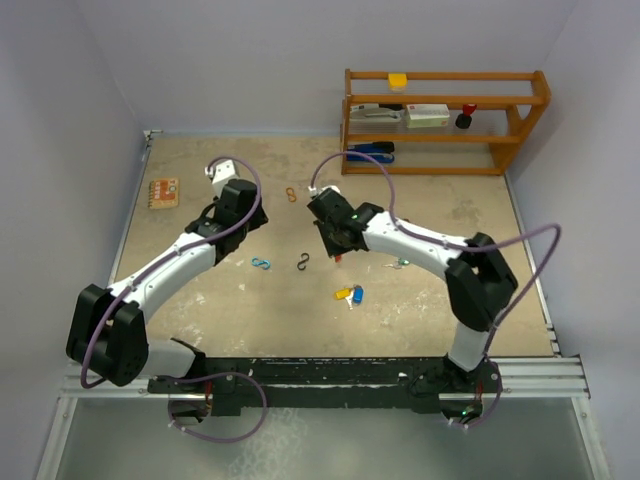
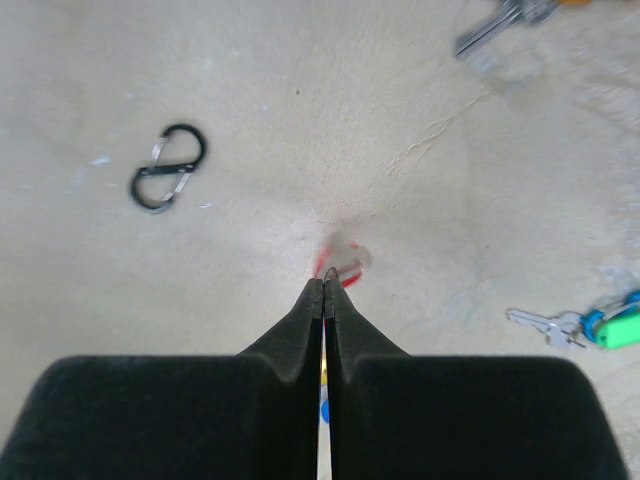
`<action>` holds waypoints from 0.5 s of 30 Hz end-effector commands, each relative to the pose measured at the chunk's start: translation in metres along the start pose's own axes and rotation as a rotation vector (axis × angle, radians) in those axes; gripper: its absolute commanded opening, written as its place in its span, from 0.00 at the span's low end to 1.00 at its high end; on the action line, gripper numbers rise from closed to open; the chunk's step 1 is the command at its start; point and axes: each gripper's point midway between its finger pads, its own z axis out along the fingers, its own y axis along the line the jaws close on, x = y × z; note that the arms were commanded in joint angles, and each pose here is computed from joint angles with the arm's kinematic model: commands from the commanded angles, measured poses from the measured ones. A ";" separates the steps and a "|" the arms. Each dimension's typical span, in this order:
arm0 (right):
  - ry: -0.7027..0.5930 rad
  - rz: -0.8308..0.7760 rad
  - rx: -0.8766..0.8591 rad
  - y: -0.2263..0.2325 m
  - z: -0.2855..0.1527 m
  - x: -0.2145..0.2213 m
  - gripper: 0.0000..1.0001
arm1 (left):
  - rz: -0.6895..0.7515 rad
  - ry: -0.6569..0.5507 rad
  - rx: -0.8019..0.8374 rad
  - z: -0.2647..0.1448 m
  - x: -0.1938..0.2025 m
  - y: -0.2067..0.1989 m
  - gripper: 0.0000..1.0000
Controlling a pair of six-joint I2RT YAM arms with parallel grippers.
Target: Put the keys on the keyring
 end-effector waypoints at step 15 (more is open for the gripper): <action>-0.415 0.178 -0.081 -0.026 -0.106 -0.064 0.00 | 0.031 0.034 0.258 -0.024 0.057 -0.059 0.43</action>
